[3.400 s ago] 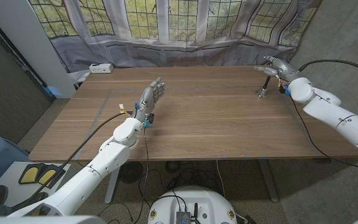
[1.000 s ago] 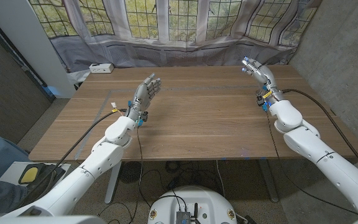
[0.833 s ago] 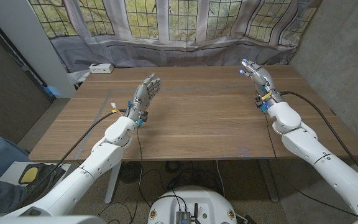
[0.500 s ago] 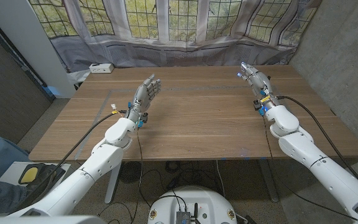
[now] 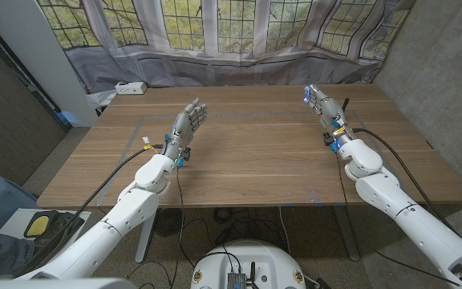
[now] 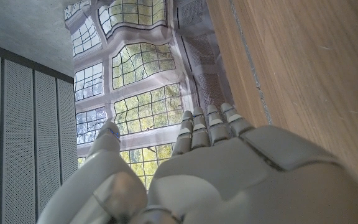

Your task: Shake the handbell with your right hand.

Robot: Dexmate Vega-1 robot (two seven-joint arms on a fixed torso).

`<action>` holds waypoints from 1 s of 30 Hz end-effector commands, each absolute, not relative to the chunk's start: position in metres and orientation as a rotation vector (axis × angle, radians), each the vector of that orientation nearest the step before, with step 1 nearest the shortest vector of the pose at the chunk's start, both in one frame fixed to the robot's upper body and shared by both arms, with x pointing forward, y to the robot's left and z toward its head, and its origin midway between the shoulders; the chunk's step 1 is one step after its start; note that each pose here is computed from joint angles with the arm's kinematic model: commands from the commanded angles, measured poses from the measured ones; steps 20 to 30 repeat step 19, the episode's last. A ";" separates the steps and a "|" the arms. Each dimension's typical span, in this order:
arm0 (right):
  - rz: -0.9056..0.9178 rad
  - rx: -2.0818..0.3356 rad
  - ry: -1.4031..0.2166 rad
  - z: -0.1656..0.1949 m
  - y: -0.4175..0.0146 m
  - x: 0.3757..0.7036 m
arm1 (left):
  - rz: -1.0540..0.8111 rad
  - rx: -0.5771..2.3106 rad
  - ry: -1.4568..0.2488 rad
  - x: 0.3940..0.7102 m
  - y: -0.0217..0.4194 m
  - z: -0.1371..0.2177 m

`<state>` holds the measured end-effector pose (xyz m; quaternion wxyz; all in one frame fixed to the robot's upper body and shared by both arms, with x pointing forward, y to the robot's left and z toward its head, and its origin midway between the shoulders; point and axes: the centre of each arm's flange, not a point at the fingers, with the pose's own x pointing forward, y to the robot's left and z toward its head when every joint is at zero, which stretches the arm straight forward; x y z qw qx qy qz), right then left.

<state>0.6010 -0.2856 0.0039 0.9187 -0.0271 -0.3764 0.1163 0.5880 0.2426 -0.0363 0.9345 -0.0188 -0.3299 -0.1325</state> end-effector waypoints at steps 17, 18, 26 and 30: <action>0.236 -0.022 -0.725 -0.003 -0.284 0.612 | -0.272 -0.057 -0.663 0.593 0.245 -0.042; 0.234 -0.018 -0.723 -0.003 -0.284 0.613 | -0.273 -0.056 -0.662 0.594 0.246 -0.042; 0.232 -0.015 -0.723 -0.004 -0.283 0.613 | -0.274 -0.056 -0.662 0.595 0.247 -0.042; 0.232 -0.015 -0.723 -0.004 -0.283 0.613 | -0.274 -0.056 -0.662 0.595 0.247 -0.042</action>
